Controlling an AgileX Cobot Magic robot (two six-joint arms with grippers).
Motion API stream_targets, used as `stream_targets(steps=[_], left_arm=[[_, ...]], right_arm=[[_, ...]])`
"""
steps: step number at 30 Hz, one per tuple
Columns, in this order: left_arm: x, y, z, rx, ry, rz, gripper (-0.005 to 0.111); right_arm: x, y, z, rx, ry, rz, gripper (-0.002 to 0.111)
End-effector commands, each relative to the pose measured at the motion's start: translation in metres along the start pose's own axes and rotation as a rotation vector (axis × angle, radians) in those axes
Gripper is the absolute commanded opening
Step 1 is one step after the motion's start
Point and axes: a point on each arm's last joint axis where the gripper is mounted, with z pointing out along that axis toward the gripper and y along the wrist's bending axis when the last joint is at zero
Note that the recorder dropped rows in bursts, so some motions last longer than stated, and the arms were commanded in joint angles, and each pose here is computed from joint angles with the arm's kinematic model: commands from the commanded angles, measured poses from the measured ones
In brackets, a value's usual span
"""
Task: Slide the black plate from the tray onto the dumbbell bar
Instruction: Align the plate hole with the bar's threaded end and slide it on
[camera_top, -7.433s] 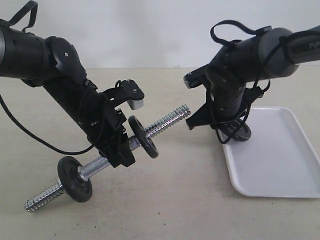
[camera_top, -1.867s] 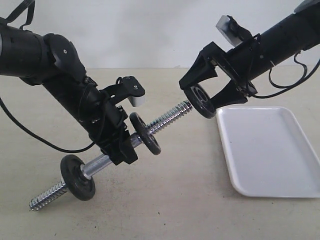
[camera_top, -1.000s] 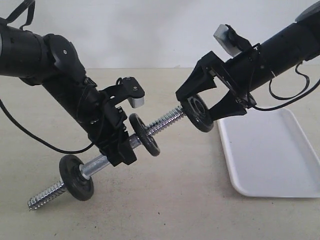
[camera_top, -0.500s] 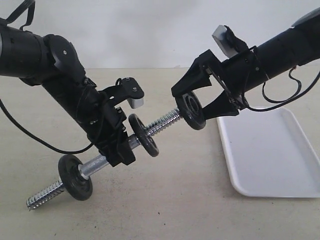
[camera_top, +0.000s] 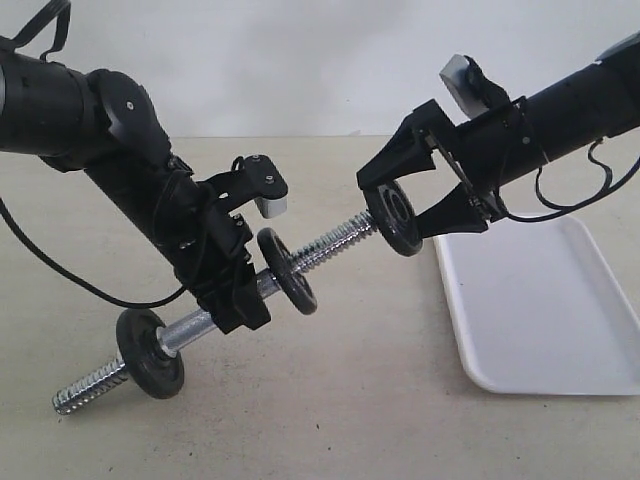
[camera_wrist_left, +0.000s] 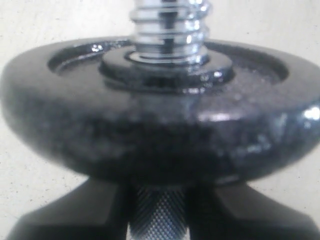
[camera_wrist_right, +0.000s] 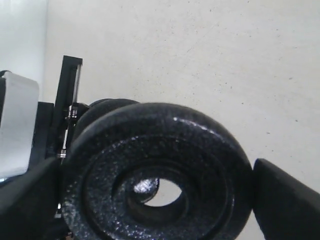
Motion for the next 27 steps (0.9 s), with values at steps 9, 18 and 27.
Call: stream_targets(steps=[9, 18, 27], left_arm=[[-0.018, -0.002, -0.023, -0.048, -0.122, -0.011, 0.004], [-0.018, -0.002, -0.023, -0.049, -0.122, -0.007, 0.004], [-0.018, -0.002, -0.023, -0.048, -0.124, -0.009, 0.004]], right_arm=[[-0.002, 0.012, -0.004, -0.059, -0.024, -0.007, 0.0], [0.0, 0.023, 0.009, -0.087, -0.005, -0.021, 0.0], [0.0, 0.025, 0.011, -0.096, -0.005, -0.018, 0.0]])
